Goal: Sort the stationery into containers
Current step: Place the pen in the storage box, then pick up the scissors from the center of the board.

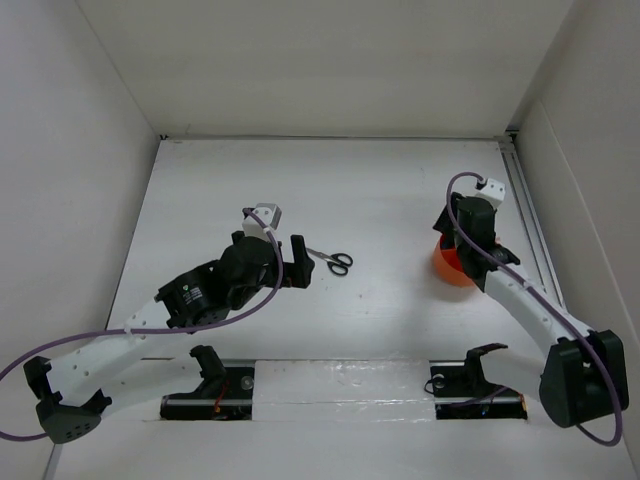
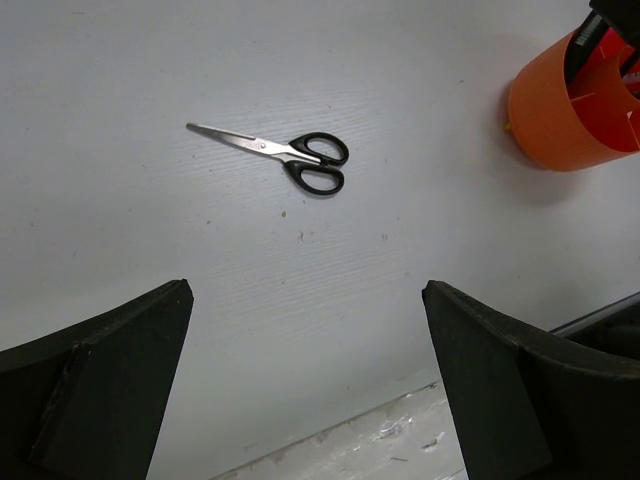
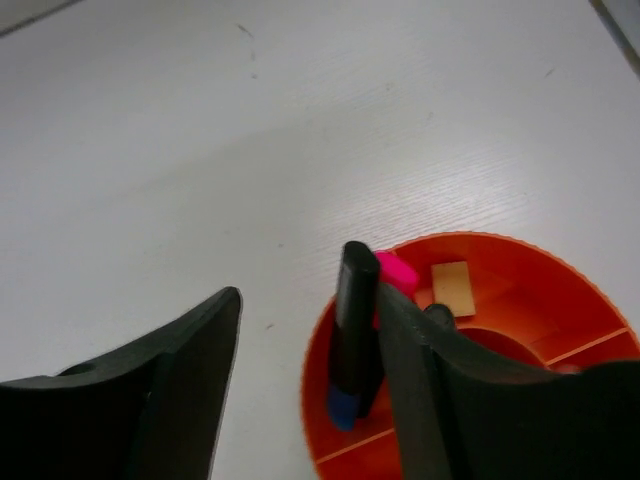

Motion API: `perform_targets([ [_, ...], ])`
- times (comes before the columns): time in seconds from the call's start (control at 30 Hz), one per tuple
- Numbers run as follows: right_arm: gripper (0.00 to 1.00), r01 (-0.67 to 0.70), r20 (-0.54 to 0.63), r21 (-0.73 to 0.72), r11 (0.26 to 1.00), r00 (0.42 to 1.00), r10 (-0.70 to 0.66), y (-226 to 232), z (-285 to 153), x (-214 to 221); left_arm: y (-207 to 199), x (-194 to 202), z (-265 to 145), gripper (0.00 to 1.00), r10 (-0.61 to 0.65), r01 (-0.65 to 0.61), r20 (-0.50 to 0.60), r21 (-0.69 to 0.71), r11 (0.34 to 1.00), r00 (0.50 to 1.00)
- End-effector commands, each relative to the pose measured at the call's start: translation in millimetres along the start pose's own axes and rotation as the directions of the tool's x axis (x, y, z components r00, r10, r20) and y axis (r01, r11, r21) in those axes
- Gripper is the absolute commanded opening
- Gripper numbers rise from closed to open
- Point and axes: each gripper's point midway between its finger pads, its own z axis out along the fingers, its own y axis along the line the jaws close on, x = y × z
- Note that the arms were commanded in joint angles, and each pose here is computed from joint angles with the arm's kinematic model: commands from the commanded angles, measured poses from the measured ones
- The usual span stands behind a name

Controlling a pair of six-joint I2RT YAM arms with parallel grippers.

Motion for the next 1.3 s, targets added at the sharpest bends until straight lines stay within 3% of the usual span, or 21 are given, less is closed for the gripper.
perform_targets([
  [0.0,0.63,-0.042,0.105,-0.167,0.985,0.993,0.06,41,-24,-46,1,-6,1,1.0,-0.009,0.009,0.031,-0.008,1.0,0.999],
  [0.07,0.99,-0.036,0.137,-0.234,0.972,0.988,0.069,56,-41,-60,7,-4,3,1.0,-0.019,0.02,0.03,-0.044,0.999,0.999],
  [0.1,1.0,-0.028,0.14,-0.287,0.958,0.988,0.07,71,-52,-65,8,-6,4,1.0,-0.032,0.034,0.039,-0.055,0.998,0.999],
  [0.23,1.0,-0.009,0.159,-0.425,0.905,0.984,0.085,104,-96,-80,21,-3,11,1.0,-0.119,0.126,0.053,-0.158,0.979,0.992],
  [0.33,1.0,0.018,0.167,-0.514,0.857,0.983,0.079,125,-133,-89,22,4,22,1.0,-0.255,0.266,0.084,-0.19,0.945,0.963],
  [0.63,1.0,0.075,0.126,-0.52,0.851,0.992,-0.01,113,-192,-78,20,10,81,1.0,-0.444,0.475,0.169,-0.331,0.815,0.88],
  [0.73,1.0,0.06,0.132,-0.547,0.835,0.991,0.015,107,-208,-82,37,9,124,1.0,-0.538,0.542,0.134,-0.395,0.742,0.832],
  [0.77,1.0,0.058,0.133,-0.548,0.834,0.991,0.018,103,-210,-83,31,18,136,1.0,-0.57,0.543,0.047,-0.376,0.751,0.82],
  [0.93,1.0,0.037,0.13,-0.596,0.802,0.99,0.051,99,-223,-84,28,18,187,1.0,-0.62,0.57,0.023,-0.422,0.705,0.784],
  [1.07,1.0,0.039,0.126,-0.606,0.794,0.991,0.048,101,-225,-83,0,23,208,1.0,-0.621,0.55,-0.019,-0.444,0.707,0.784],
  [1.27,1.0,0.042,0.121,-0.619,0.784,0.992,0.042,100,-227,-77,-7,38,211,0.98,-0.63,0.525,-0.04,-0.513,0.679,0.776],
])
